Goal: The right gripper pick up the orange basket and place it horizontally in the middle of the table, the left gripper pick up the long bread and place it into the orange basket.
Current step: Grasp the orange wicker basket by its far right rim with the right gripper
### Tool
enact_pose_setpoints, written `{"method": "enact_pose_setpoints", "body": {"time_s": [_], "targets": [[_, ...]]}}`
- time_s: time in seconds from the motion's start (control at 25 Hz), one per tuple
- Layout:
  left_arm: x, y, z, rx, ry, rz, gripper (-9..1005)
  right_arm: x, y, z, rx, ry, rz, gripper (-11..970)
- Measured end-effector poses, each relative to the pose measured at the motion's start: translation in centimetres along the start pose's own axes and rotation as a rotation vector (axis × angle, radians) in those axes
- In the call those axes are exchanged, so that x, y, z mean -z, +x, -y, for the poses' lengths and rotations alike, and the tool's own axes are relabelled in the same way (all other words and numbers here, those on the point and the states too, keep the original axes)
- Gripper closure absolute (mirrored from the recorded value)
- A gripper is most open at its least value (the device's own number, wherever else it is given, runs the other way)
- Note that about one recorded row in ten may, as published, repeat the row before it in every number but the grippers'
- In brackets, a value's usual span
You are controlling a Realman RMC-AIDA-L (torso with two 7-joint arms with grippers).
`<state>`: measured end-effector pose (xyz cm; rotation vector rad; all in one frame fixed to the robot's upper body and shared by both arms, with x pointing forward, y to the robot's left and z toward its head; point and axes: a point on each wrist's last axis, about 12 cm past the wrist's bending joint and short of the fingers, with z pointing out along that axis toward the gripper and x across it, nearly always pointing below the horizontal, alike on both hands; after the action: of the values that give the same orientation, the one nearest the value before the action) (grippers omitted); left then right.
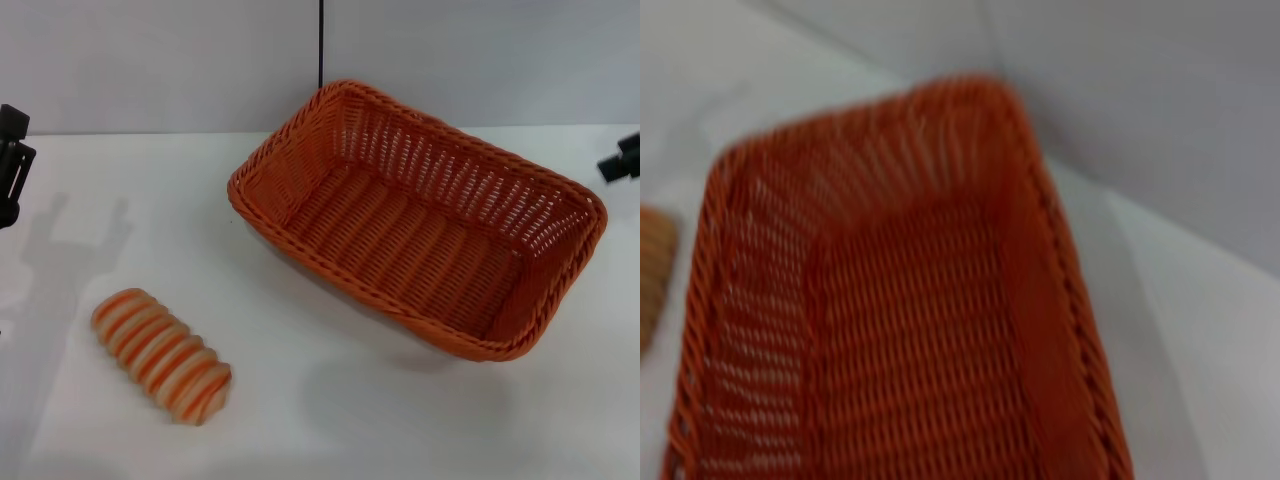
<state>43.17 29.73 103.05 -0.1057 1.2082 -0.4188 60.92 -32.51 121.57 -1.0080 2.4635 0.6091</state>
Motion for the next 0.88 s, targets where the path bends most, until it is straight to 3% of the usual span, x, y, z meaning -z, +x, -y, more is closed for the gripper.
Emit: {"method": "enact_pose_setpoints", "body": {"time_s": [0.28,0.88], "targets": [[0.0,0.2,0.1,0.008,-0.010,-0.011,152,-2.7,-0.4,-0.2,0.026,0.060,-0.119,461],[0.3,0.2,0.0,0.034,-0.017,-0.015,153,-5.0,-0.3,-0.4,0.030,0.065,-0.113,488]]}}
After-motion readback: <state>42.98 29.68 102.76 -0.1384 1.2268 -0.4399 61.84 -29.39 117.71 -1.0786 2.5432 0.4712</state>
